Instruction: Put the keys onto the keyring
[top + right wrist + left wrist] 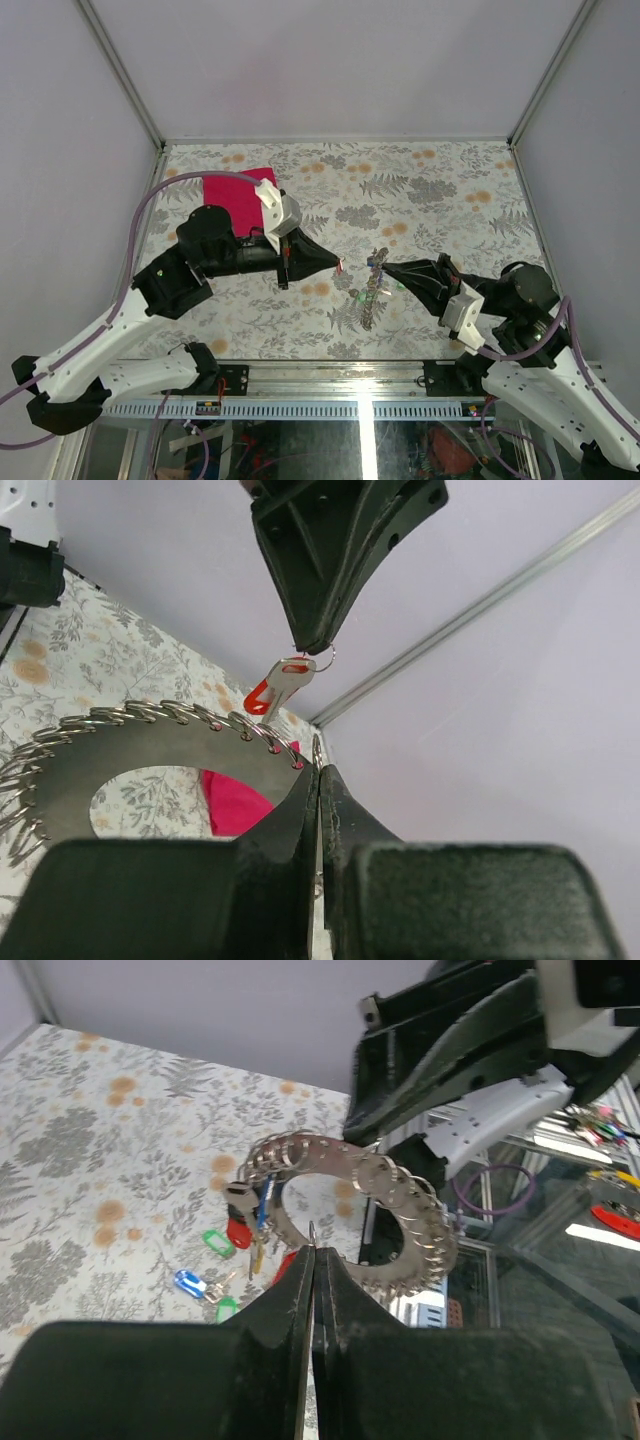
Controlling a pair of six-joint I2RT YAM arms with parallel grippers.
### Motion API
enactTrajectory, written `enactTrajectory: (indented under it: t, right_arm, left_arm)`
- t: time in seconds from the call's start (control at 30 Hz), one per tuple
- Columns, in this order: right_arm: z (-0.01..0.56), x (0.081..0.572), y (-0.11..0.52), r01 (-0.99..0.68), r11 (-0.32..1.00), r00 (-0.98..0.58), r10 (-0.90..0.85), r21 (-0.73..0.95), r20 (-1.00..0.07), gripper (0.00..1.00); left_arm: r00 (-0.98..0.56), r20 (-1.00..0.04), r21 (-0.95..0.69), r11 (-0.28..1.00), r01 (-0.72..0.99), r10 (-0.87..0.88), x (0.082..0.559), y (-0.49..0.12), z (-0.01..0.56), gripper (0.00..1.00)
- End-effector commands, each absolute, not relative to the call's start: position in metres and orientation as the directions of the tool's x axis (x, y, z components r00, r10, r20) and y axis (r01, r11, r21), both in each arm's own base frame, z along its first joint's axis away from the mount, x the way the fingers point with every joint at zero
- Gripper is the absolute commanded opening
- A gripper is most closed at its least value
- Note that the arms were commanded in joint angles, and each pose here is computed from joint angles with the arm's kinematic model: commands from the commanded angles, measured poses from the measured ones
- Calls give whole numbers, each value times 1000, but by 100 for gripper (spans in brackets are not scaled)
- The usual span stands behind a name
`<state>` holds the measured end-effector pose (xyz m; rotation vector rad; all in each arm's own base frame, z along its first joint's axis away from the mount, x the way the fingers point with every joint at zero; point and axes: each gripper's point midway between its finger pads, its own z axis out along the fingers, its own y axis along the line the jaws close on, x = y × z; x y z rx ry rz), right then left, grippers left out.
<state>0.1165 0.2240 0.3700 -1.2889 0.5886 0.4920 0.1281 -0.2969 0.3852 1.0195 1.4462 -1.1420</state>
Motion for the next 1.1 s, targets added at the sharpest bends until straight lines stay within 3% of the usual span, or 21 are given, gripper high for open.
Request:
enactTrajectory:
  t: [0.0,0.47,0.73,1.07]
  right_arm:
    - [416,101,222,-438,236,899,81,-868,-431,0]
    - [453,56,220,-394,167,901,262,-904,-345,0]
    - [464,40,220,-421,129,868,344,-898,-357,0]
    - [472,43,226,-543,118,793,398,-831,-462,0]
  left_arm:
    - [-117,-993,-116,62,991,21,104,-297,408,0]
    - [-72,-996,-67,-93,993,-57,78,-297,452,0]
    - [-62,-995,-52,-129,990,-74,72,-297,462,0]
    - [-36,-996,-27,-108,994,-85,74,-294,466,0]
